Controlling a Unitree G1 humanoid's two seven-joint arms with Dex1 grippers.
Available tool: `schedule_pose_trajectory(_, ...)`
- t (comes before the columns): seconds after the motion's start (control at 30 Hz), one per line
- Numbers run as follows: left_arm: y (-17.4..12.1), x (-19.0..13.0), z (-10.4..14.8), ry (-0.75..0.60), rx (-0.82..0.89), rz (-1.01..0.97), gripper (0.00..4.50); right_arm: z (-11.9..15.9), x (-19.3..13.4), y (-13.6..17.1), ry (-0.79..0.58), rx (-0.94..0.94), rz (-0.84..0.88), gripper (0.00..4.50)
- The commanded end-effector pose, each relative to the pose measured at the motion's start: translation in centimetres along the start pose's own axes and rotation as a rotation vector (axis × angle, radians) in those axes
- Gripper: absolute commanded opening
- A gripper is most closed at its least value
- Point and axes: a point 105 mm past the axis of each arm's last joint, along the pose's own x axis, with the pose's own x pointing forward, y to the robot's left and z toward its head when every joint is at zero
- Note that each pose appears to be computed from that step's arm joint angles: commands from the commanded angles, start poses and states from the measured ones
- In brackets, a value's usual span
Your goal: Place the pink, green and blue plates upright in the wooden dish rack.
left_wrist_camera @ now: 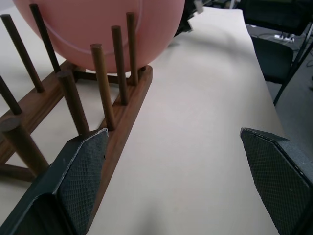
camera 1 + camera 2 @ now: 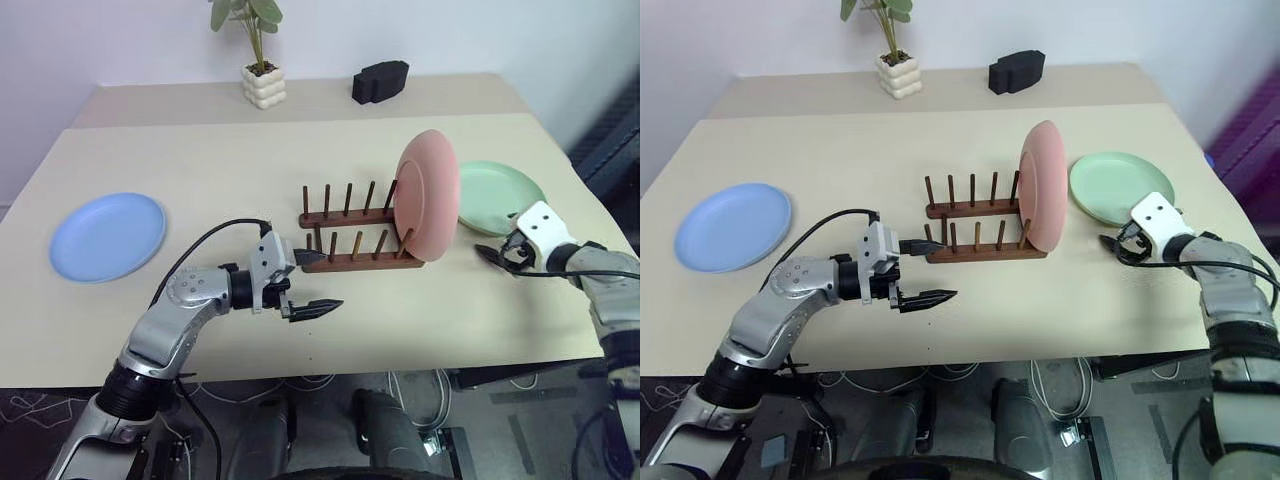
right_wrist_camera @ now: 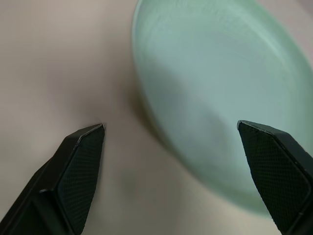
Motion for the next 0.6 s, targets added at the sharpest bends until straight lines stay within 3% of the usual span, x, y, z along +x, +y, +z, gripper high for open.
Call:
schedule_pose_trajectory(0.03, 0.2, -0.6, 0.3, -0.016, 0.033, 0.035, 4.50, -1.0, 0.7, 0.3, 0.034, -0.059, -0.024, 3.53)
schedule_pose_trajectory(0.27, 0.0, -0.9, -0.2, -0.019, 0.022, 0.045, 4.50, -1.0, 0.6, 0.0, 0.002, -0.073, -0.086, 0.04)
schedule_pose_trajectory(0.4, -0.1, -0.5, -0.3, -0.025, 0.022, 0.036, 4.50, -1.0, -0.1, 0.0, -0.012, -0.091, -0.127, 0.04)
schedule_pose_trajectory(0.6, 0.0, -0.1, -0.1, -0.033, 0.023, 0.030, 4.50, 1.1, -3.0, -2.9, -0.064, -0.197, -0.357, 0.04)
